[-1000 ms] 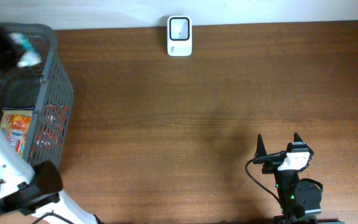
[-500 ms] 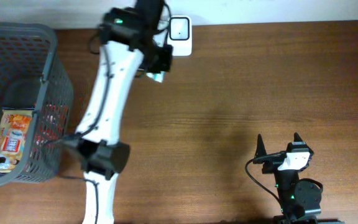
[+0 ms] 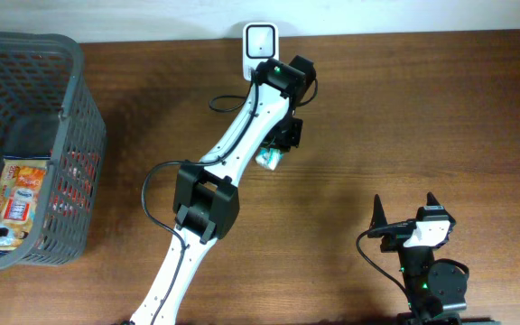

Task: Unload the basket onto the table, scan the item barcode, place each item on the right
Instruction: 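Lift the green tissue pack out and place it on the table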

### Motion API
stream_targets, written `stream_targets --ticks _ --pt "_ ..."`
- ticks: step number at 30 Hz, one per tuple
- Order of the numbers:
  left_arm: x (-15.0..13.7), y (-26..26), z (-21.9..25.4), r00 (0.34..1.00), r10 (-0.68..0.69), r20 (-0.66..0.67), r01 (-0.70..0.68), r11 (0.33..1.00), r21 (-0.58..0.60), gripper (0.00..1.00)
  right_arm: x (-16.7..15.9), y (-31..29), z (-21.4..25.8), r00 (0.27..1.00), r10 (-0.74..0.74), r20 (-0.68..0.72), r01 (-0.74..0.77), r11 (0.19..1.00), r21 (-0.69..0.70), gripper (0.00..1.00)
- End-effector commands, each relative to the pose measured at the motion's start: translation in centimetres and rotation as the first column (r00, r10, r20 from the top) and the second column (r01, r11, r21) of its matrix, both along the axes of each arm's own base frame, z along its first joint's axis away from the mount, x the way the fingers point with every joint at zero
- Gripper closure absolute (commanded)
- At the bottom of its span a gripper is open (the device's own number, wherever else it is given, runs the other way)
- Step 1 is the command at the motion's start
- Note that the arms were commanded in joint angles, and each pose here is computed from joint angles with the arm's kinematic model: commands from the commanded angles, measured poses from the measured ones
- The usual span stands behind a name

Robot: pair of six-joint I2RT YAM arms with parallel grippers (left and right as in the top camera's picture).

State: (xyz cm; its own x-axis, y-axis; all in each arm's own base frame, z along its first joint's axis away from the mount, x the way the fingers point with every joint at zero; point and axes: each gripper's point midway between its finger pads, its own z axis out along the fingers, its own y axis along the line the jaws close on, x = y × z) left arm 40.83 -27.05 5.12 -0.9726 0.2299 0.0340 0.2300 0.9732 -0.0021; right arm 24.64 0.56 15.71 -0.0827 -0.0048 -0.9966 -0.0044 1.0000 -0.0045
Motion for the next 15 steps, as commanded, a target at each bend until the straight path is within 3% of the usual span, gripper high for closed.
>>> stream_targets --ticks 1,3,4,9,15 --pt "-0.4 0.9 0.4 1.000 -0.002 -0.021 0.003 1.000 0.025 0.55 0.0 -0.1 -0.4 1.000 -0.005 -0.008 0.005 1.000 0.003 0.01" --pt "0.0 1.8 1.9 1.000 0.014 -0.013 -0.014 1.000 0.017 0.50 0.0 -0.1 -0.4 1.000 -0.005 -0.008 0.005 1.000 0.003 0.02" --pt "0.3 1.5 2.8 1.000 -0.014 -0.004 0.014 0.999 -0.030 0.41 0.0 -0.1 -0.4 1.000 -0.005 -0.008 0.005 1.000 0.003 0.01" --pt "3.6 4.0 13.3 0.972 0.079 0.223 -0.032 0.977 -0.209 0.40 0.0 -0.1 -0.4 1.000 -0.005 -0.008 0.005 1.000 0.003 0.02" --pt "2.8 13.9 28.4 0.827 0.248 0.505 -0.085 0.942 -0.324 0.36 0.0 -0.1 -0.4 1.000 -0.005 -0.008 0.005 1.000 0.003 0.02"
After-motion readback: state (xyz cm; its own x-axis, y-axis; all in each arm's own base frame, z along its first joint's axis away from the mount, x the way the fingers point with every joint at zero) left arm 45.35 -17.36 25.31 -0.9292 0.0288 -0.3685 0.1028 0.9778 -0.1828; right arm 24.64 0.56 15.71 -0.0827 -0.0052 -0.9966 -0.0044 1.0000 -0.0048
